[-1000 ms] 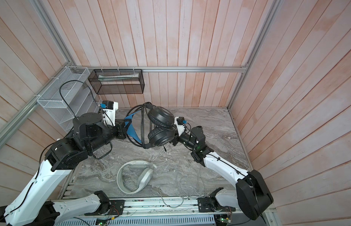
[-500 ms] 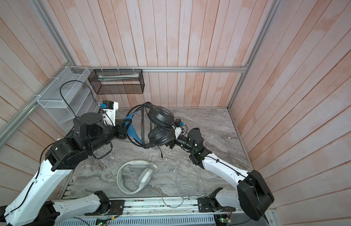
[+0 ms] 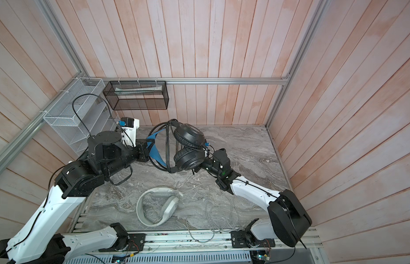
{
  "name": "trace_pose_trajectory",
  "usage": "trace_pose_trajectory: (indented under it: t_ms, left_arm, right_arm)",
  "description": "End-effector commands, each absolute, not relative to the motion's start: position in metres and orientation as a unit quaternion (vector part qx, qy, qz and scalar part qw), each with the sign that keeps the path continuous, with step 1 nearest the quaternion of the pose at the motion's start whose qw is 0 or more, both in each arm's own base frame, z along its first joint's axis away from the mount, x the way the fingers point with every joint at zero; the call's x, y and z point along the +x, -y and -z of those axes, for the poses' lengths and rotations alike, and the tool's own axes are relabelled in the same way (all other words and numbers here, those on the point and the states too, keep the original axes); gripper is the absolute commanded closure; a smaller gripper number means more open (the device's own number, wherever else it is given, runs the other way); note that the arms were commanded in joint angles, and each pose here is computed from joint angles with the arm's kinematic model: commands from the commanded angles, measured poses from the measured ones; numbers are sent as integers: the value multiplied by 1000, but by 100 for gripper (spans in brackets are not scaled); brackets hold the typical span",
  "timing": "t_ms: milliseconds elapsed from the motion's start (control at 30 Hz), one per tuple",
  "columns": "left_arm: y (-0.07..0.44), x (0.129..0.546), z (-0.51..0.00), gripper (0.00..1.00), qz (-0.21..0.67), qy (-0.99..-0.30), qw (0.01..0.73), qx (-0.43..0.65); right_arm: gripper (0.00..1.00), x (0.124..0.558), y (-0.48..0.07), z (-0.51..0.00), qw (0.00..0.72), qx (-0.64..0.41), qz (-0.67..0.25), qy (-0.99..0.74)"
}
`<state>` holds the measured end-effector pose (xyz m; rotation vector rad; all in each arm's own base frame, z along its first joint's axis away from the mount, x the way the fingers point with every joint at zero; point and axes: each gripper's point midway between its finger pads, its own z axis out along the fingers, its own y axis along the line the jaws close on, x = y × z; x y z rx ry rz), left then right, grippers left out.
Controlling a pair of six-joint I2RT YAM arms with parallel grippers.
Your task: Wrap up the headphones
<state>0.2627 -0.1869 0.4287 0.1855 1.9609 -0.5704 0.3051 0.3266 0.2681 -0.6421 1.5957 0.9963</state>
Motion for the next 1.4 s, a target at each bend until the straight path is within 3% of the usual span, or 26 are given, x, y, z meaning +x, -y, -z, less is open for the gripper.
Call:
trace_pose_trajectory:
  t_ms: [0,100,200,533,867,933,1067,1367]
  left_arm:
    - [185,260,-470,100,284,-780,556,53]
    - [184,260,-471,100,282,-779,557,52]
    - [181,260,-470,100,275,-780,560,51]
    - [175,267,-467,100,267,-783,560,38]
    - [174,267,-469,100,272,-782,560,30]
    - [174,267,-470,100,274,-781,561,31]
    - [176,267,-470,100,276,-780,560,33]
    - [175,267,-471,100,277,-780,560,36]
  right_arm:
    - [62,314,-330,-287,569,-267,-411,-660]
    - [81,313,-326,-287,572,-261,-410,-660]
    - [91,306,-317,-277,573,-254,-406,-666]
    - [98,286,-287,-233,560,-207,-406,-692]
    - [87,285,-260,-201,550,-101,-424,-712]
    - [80,283,-259,-192,538,-90,-431,-718]
    - [57,277,-265,-183,513,-85,-460,-720]
    - [45,271,-264,-196,530,-120,-446,-711]
